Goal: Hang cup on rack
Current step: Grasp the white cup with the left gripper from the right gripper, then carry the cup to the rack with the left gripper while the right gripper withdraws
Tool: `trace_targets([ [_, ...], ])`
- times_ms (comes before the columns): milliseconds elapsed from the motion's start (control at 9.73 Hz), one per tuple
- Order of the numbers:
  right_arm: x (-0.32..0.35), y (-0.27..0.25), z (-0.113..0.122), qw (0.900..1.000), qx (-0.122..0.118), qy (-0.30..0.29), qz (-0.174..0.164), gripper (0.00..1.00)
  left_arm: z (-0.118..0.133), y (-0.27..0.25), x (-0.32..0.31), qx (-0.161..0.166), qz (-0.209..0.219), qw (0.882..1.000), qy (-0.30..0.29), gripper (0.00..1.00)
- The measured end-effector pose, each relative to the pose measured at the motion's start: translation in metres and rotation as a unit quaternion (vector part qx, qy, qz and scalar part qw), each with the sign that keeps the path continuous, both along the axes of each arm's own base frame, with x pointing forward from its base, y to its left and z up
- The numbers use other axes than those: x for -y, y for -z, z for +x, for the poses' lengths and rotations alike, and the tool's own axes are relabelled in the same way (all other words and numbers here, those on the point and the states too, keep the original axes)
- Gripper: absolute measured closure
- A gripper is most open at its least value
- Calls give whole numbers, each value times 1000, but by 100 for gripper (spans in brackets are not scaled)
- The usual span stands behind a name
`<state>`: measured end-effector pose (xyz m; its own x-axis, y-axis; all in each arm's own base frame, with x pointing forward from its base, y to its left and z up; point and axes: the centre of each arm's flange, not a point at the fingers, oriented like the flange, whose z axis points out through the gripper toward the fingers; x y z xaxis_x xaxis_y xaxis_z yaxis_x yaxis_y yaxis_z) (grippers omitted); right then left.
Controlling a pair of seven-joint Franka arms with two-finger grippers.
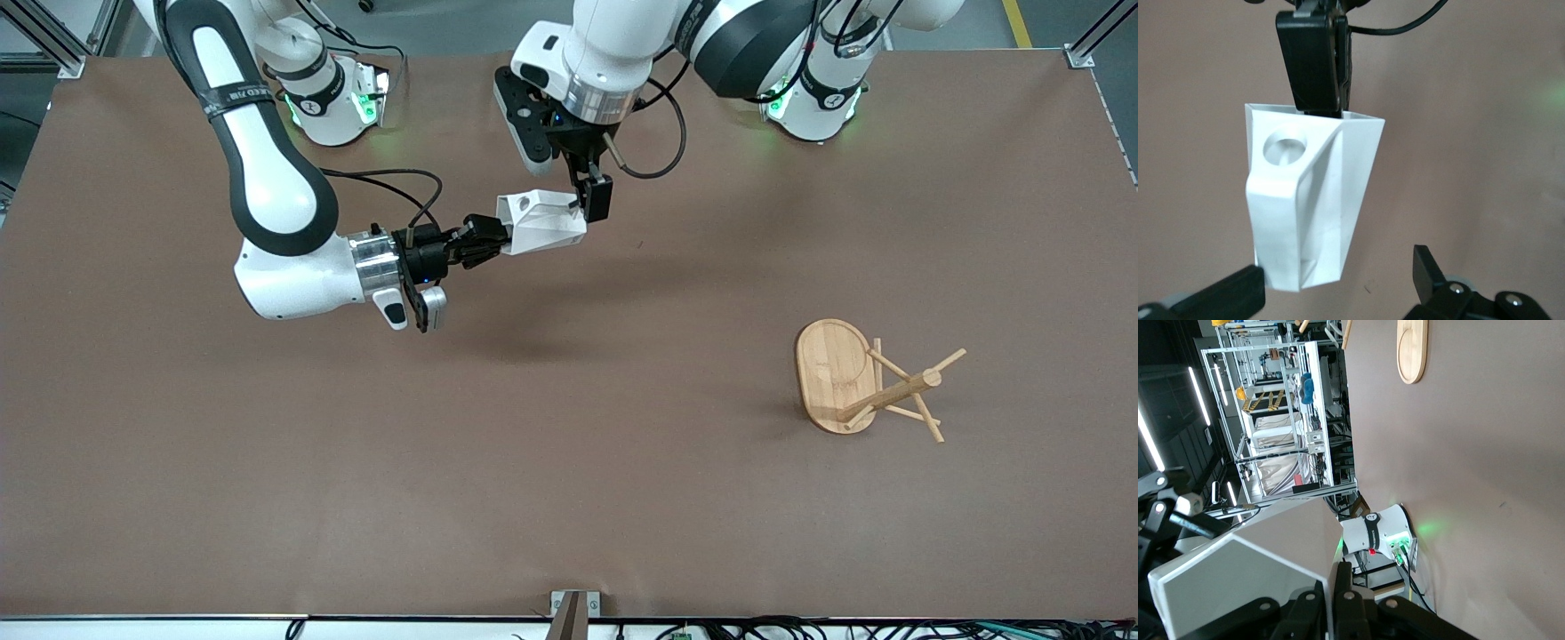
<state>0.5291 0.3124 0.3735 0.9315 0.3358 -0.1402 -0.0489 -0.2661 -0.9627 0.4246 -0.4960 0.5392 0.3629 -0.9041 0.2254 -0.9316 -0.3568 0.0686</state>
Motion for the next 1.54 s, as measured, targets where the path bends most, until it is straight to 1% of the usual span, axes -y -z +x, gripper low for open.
trace_targets([
  [308,-7,-2,-3,1000,0,-9,5,96,3,6,-2,5,0,1000,14,1],
  [616,-9,-4,-4,1000,7,-13,9,96,16,11,-13,6,3,1000,20,3],
  [719,-9,-4,-4,1000,7,-15,11,96,17,16,-12,3,5,1000,20,5],
  [925,-9,-5,-4,1000,7,-16,13,96,16,20,-10,-1,6,1000,22,12],
  [1027,-7,-5,-3,1000,7,-14,13,96,13,19,-8,-1,5,1000,24,29],
  [1336,-7,-6,-2,1000,8,-12,16,95,15,16,-9,-1,3,1000,17,30],
  [1541,-8,-15,3,1000,12,-3,25,67,23,7,-20,-9,-1,999,-48,30],
])
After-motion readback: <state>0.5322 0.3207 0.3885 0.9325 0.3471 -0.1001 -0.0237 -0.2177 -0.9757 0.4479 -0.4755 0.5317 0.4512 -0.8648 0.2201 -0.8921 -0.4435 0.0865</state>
